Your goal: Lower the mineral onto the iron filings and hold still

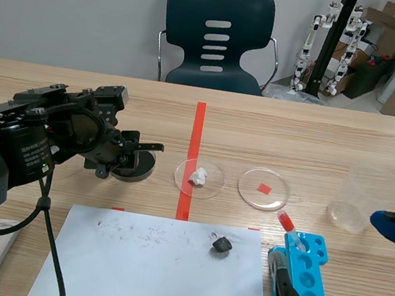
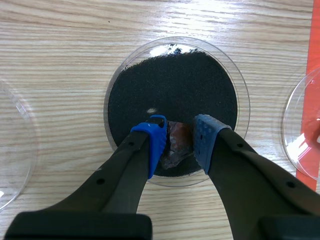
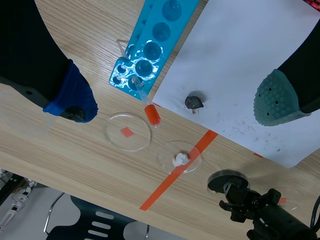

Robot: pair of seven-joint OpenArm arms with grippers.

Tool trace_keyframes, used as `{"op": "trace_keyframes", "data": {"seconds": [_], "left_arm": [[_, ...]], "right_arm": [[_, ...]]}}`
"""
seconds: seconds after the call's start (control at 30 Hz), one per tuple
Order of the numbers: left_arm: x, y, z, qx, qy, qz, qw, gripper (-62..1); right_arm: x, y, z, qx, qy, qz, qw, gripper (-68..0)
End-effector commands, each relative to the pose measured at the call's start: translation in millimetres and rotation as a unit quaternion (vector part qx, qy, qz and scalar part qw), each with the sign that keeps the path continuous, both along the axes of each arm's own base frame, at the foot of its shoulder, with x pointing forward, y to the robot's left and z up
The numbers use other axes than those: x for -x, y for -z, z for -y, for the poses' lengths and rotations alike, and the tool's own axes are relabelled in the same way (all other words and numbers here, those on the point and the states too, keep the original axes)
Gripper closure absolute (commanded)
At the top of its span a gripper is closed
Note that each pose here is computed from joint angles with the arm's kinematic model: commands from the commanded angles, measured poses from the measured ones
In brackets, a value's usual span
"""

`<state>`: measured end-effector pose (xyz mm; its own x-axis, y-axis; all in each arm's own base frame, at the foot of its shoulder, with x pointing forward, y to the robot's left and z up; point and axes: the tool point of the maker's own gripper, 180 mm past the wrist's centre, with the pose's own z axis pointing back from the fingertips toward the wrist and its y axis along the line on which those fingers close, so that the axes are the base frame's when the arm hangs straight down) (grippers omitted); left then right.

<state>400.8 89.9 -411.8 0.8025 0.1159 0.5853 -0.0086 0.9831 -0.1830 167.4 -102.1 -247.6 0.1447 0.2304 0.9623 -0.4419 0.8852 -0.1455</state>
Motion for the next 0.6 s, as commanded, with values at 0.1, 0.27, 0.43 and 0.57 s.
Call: {"op": "trace_keyframes", "data": {"seconds": [0.1, 0.27, 0.43, 0.57], "left_arm": [[-10, -18, 3, -0.007, 0.013, 0.023, 0.9996, -10.0], [-11, -37, 2, -0.013, 0.022, 0.059, 0.9980, -10.0], [-6, -65, -4, -0.024, 0.035, 0.112, 0.9928, -10.0], [3, -93, -12, -0.033, 0.046, 0.182, 0.9817, -10.0]], "right_arm": [[-3.5, -6, 0, -0.004, -0.002, 0.014, 0.9999, -67.9], [-3.5, -6, 0, -0.004, -0.002, 0.014, 0.9999, -67.9], [-3.5, -6, 0, -0.004, -0.002, 0.014, 0.9999, -67.9], [-3.5, -6, 0, -0.004, -0.002, 0.014, 0.9999, -67.9]]}}
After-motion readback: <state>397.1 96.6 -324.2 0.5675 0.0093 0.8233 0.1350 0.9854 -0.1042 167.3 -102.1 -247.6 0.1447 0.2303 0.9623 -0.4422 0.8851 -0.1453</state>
